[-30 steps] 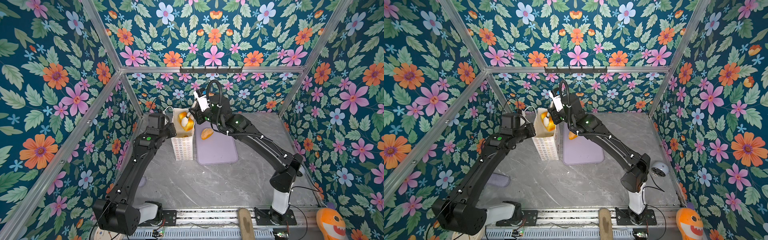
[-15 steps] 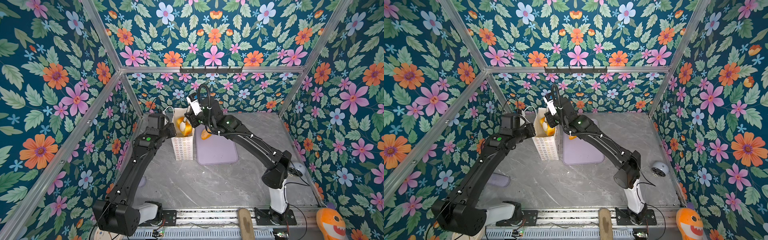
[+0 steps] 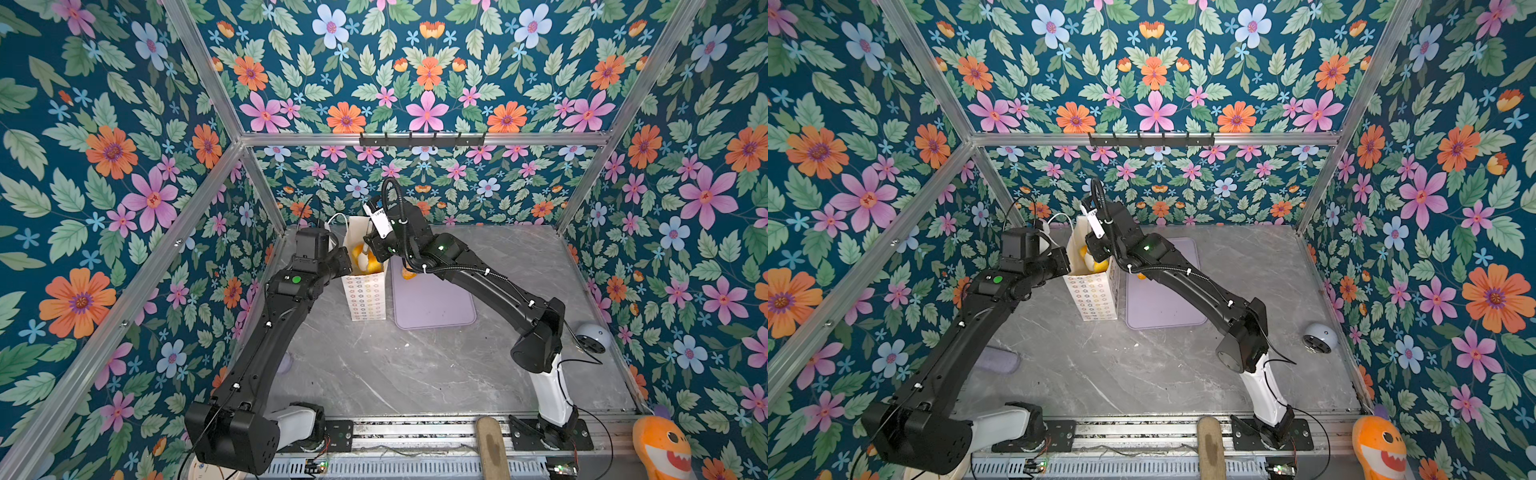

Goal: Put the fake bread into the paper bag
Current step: 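Lower the yellow loaf into the bag opening beside the left gripper, then open the tongs inside the bag and raise them out, then move the empty tongs over the sugar-topped bun on the lilac tray, then lower the tongs onto the sugar-topped bun and squeeze them shut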

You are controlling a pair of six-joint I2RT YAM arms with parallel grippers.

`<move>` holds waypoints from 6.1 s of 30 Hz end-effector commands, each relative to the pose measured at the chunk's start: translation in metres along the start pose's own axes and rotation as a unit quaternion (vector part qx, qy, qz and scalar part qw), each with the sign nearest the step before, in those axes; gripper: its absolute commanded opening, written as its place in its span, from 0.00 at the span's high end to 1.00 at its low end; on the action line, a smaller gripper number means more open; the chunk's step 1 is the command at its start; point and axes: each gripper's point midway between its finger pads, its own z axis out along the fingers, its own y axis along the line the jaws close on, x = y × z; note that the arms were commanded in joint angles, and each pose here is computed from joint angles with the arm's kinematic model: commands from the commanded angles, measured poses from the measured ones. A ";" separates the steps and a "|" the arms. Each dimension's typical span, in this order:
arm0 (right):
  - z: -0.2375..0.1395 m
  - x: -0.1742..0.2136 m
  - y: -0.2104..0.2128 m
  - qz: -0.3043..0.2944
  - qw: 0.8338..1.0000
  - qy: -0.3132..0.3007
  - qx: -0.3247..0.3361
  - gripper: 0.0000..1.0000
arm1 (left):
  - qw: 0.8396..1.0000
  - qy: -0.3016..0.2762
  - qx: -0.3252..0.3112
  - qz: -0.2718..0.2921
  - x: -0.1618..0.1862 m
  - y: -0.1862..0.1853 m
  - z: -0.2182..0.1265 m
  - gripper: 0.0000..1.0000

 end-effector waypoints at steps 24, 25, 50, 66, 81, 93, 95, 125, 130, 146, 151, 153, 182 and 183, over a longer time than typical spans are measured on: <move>-0.024 -0.031 0.016 -0.008 0.999 -0.040 -0.023 0.55 | 1.000 -0.008 0.003 0.003 -0.004 -0.001 -0.003 1.00; -0.027 -0.034 0.017 -0.008 0.999 -0.044 -0.025 0.54 | 1.000 -0.007 0.003 0.004 -0.003 -0.002 -0.003 1.00; -0.141 -0.119 0.030 -0.001 0.982 -0.174 -0.077 0.57 | 1.000 -0.007 0.001 0.004 -0.003 -0.001 -0.003 1.00; -0.249 -0.140 -0.018 -0.010 0.964 -0.264 -0.003 0.58 | 1.000 -0.008 0.001 0.003 -0.002 0.000 -0.003 1.00; -0.269 -0.074 -0.112 0.026 0.962 -0.234 0.137 0.59 | 1.000 -0.006 0.004 -0.001 -0.002 -0.001 -0.003 1.00; -0.176 -0.006 -0.163 0.074 0.970 -0.179 0.148 0.61 | 1.000 -0.005 0.004 -0.001 -0.002 -0.002 -0.003 1.00; -0.158 0.001 -0.164 0.078 0.973 -0.167 0.137 0.61 | 1.000 -0.005 0.002 -0.002 -0.002 0.000 -0.002 1.00; 0.033 0.075 -0.153 0.142 0.983 -0.085 0.074 0.66 | 1.000 -0.004 0.006 0.001 -0.001 -0.002 -0.003 1.00; 0.043 0.090 -0.153 0.147 0.984 -0.069 0.074 0.66 | 1.000 -0.003 0.006 0.002 -0.001 -0.002 -0.003 1.00; 0.045 0.121 -0.157 0.143 0.985 -0.035 0.092 0.67 | 1.000 -0.003 0.007 0.003 -0.002 -0.003 -0.002 1.00; 0.037 0.125 -0.157 0.136 0.985 -0.031 0.099 0.66 | 1.000 -0.003 0.008 0.003 -0.002 -0.003 -0.002 1.00; 0.034 0.127 -0.159 0.131 0.985 -0.029 0.105 0.67 | 1.000 -0.004 0.009 0.003 -0.003 -0.003 -0.002 1.00; -0.021 0.100 -0.162 0.085 0.985 -0.049 0.140 0.65 | 1.000 0.000 0.012 0.002 -0.001 -0.004 0.000 1.00; -0.022 0.098 -0.162 0.086 0.985 -0.050 0.142 0.65 | 1.000 0.000 0.013 0.002 -0.001 -0.005 0.000 1.00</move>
